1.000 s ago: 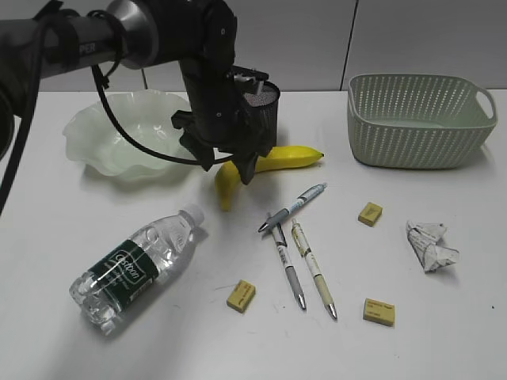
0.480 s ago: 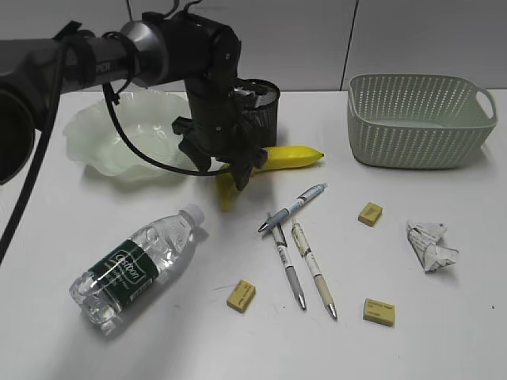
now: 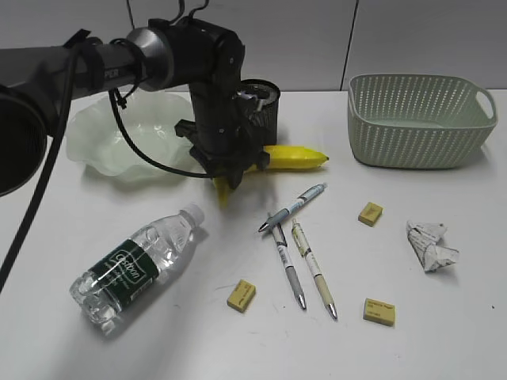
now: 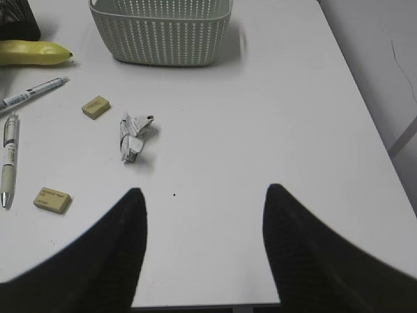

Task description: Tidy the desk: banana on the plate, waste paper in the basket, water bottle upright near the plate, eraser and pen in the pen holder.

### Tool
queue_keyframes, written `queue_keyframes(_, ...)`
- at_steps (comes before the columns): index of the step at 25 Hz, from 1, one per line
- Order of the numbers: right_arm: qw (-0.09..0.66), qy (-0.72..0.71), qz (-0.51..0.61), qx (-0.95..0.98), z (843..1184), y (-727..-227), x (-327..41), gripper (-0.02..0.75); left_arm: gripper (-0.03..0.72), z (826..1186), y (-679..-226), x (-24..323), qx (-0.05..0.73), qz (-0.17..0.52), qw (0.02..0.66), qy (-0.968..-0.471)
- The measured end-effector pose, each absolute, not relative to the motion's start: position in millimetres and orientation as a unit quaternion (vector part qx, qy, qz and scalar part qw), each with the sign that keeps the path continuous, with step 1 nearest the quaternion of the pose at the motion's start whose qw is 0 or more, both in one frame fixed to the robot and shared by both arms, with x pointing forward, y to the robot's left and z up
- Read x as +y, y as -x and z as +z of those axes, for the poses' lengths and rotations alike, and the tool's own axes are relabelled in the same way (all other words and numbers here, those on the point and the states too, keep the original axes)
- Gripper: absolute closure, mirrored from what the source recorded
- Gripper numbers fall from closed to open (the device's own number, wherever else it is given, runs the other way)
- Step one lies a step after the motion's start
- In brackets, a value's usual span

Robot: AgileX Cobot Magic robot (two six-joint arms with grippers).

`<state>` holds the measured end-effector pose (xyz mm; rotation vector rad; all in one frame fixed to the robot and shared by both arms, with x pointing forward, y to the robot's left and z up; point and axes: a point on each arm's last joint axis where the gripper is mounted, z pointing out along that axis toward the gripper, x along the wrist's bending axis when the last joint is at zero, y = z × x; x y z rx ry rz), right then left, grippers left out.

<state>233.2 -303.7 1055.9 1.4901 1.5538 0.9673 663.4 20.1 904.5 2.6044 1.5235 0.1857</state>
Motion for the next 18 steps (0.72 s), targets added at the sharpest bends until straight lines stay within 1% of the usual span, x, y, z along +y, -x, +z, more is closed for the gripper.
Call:
queue_keyframes(3, 0.381, -0.584, 0.379, 0.609, 1056, -233, -304, 0.282, 0.379, 918, -663, 13, 0.499, 0.064, 0.066, -0.862)
queue_keyframes(7, 0.381, -0.584, 0.379, 0.609, 1056, -233, -304, 0.282, 0.379, 949, -656, 1, 0.490, 0.069, 0.093, -0.864)
queue_keyframes(10, 0.381, -0.584, 0.379, 0.609, 1056, -233, -304, 0.282, 0.379, 983, -651, -3, 0.484, 0.080, 0.128, -0.862)
queue_keyframes(13, 0.381, -0.584, 0.379, 0.609, 1056, -233, -304, 0.282, 0.379, 1023, -644, 0, 0.479, 0.099, 0.163, -0.857)
queue_keyframes(15, 0.381, -0.584, 0.379, 0.609, 1056, -233, -304, 0.282, 0.379, 1052, -640, 8, 0.475, 0.127, 0.181, -0.852)
queue_keyframes(18, 0.381, -0.584, 0.379, 0.609, 1056, -233, -304, 0.282, 0.379, 1096, -636, 29, 0.475, 0.177, 0.206, -0.837)
